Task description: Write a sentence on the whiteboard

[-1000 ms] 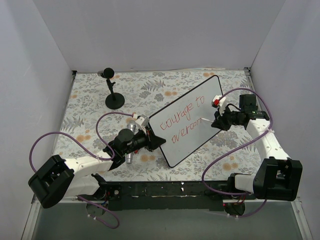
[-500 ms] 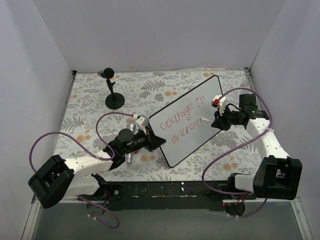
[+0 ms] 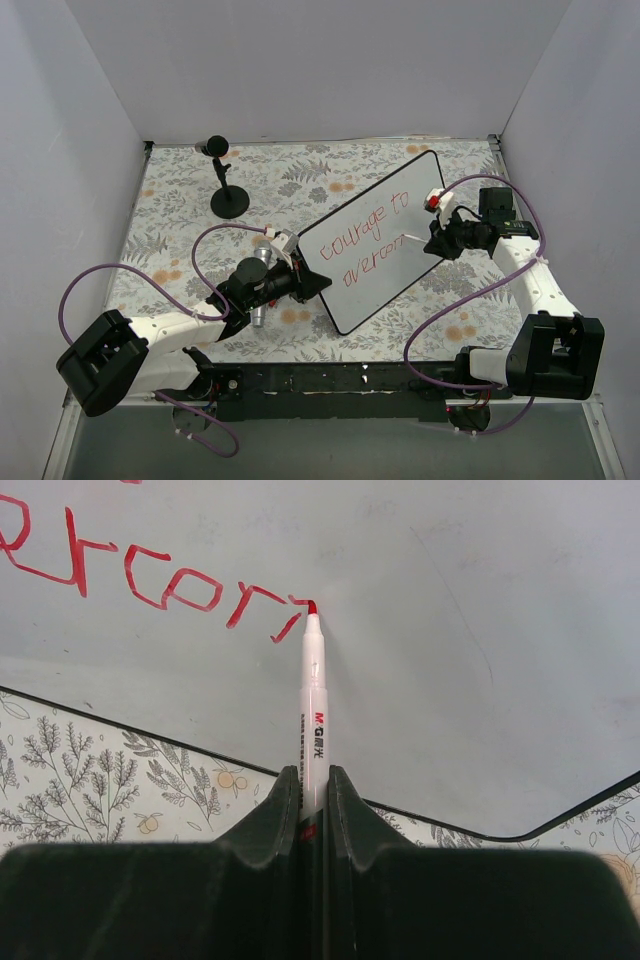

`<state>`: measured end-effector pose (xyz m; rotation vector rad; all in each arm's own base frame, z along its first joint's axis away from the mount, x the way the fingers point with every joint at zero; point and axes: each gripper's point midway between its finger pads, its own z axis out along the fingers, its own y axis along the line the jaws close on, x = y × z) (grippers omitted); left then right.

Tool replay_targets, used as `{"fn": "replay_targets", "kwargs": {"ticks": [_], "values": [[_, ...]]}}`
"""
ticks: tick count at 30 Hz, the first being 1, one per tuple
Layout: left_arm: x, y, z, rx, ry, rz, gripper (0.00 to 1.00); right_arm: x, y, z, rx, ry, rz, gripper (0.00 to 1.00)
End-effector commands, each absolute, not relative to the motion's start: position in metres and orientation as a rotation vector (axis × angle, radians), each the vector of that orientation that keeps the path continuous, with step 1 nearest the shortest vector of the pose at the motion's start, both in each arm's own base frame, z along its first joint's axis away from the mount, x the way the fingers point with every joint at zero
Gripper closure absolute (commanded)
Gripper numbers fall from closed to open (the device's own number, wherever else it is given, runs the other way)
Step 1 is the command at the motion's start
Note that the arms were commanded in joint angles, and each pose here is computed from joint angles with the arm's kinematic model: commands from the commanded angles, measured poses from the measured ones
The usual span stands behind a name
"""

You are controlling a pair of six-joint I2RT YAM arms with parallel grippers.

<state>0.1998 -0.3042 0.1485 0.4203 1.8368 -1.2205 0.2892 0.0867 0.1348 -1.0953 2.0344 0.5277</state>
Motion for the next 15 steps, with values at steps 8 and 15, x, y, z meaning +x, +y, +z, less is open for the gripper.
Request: {"fn": "replay_targets", "kwargs": {"ticks": [8,15], "values": [[0.192,-0.308,0.152,0.521,1.807,-1.229,1.00,0.312,0.075,0.150,-1.057,2.001,0.427,0.99],[0.191,-0.308,0.153,0.521,1.802,-1.232,1.00,0.301,0.070,0.135,-1.080,2.045,0.433,0.99]]}}
